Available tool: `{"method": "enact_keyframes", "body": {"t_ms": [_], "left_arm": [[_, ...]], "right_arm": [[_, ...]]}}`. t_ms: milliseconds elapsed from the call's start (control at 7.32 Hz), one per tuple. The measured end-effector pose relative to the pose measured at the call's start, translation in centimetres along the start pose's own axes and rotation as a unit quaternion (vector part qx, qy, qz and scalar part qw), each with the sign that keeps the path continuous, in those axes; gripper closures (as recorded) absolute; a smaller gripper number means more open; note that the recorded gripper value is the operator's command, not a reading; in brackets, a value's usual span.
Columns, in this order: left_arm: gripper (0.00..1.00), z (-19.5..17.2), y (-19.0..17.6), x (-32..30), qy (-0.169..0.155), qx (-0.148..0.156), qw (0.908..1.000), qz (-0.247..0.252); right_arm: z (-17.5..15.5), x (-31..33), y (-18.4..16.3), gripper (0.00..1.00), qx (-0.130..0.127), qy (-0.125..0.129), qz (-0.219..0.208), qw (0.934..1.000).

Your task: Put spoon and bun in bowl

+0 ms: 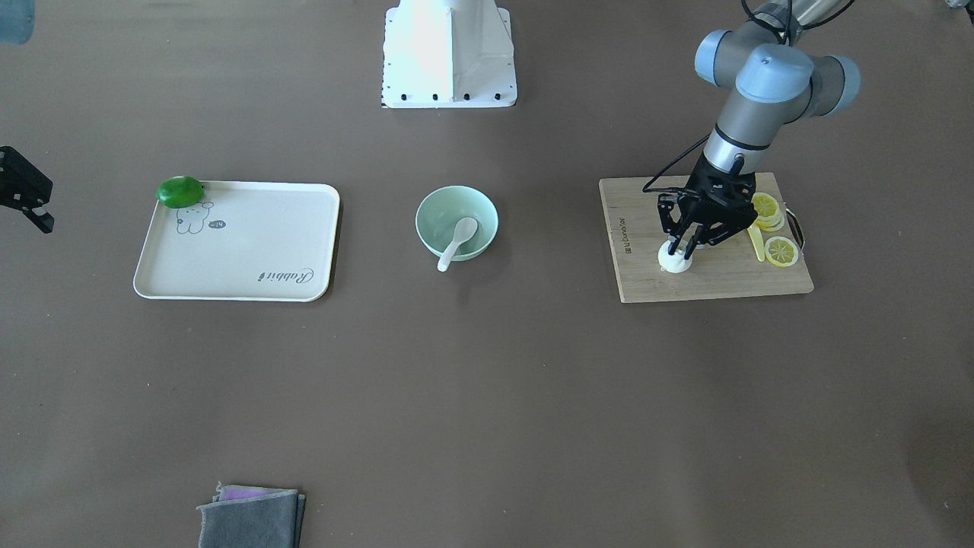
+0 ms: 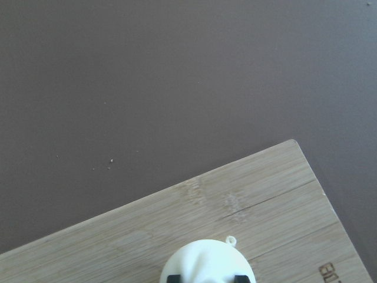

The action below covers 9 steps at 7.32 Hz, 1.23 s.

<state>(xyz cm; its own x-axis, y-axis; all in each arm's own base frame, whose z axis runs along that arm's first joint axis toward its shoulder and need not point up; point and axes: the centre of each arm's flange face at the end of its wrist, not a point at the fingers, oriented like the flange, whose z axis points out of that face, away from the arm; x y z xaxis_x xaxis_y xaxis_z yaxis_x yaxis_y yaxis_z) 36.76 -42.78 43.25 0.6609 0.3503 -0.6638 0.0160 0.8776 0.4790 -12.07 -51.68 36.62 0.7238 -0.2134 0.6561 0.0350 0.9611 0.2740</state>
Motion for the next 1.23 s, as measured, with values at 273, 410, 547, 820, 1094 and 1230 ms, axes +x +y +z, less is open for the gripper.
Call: {"method": "enact_keyframes", "body": {"t_ms": [273, 410, 547, 820, 1094, 1230], "left_arm": [[1.0, -3.4, -1.5, 2.6, 0.032, 0.028, 0.999, -0.014], [1.0, -4.8, -2.7, 4.8, 0.053, 0.041, 0.9967, -0.045], [1.0, -5.6, -4.0, 7.8, 0.079, 0.049, 0.9932, -0.07], [1.0, -5.9, -4.8, 14.7, 0.123, 0.057, 0.9853, -0.104], [1.0, -4.1, -3.9, 22.3, 0.139, 0.067, 0.9808, -0.119], [1.0, -3.1, -3.9, 25.5, 0.142, 0.068, 0.9791, -0.129]], "right_arm": [[0.0, 0.1, 0.0, 0.0, 0.0, 0.0, 0.002, 1.0], [0.1, 0.4, 0.2, 0.0, -0.002, 0.001, 0.003, 1.0], [0.3, 0.9, 0.5, 0.0, -0.005, 0.003, 0.006, 1.0], [0.4, 2.3, 0.8, 0.0, -0.008, 0.008, 0.001, 0.9999], [0.4, 5.2, 1.3, 0.0, -0.015, 0.009, -0.014, 0.9998], [0.4, 6.7, 1.4, 0.0, -0.018, 0.008, -0.021, 0.9996]]}}
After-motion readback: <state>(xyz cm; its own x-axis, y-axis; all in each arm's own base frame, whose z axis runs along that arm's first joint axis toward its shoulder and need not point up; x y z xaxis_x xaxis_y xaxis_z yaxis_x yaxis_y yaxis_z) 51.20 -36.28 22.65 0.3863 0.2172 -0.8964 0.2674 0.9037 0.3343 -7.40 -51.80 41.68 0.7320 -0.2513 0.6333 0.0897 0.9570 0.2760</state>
